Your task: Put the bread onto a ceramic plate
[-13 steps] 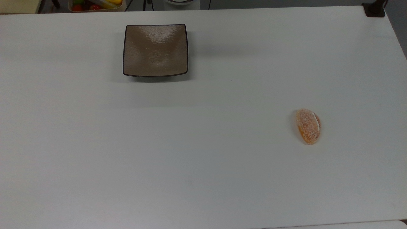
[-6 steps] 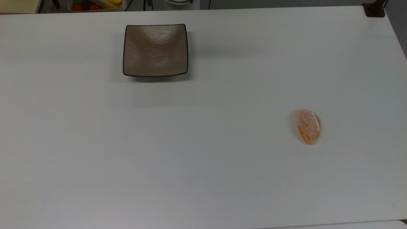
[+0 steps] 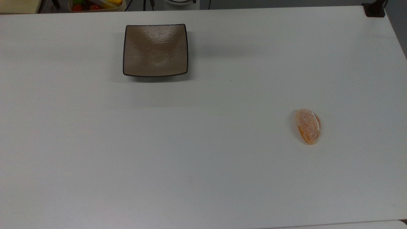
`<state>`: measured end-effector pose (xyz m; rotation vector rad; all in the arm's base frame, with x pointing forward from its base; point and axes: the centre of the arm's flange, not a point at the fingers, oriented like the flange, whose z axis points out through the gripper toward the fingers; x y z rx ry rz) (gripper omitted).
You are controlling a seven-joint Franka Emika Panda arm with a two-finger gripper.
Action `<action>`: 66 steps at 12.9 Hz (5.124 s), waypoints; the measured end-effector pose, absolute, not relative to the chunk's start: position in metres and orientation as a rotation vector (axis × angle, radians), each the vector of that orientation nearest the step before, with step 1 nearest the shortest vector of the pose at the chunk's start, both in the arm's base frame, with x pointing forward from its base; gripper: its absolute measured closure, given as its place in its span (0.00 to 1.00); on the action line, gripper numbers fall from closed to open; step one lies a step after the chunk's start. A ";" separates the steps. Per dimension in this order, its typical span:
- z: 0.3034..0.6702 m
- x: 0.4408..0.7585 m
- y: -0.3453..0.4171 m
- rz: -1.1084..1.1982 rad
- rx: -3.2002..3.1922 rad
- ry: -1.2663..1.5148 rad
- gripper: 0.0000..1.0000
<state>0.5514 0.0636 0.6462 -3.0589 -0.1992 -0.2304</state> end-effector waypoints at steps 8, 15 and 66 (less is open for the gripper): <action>0.655 0.567 0.115 -0.290 -3.037 -0.204 0.00; 0.635 0.595 0.248 -0.435 -2.950 -0.202 0.00; 0.387 0.641 0.438 -0.722 -2.898 -0.400 0.80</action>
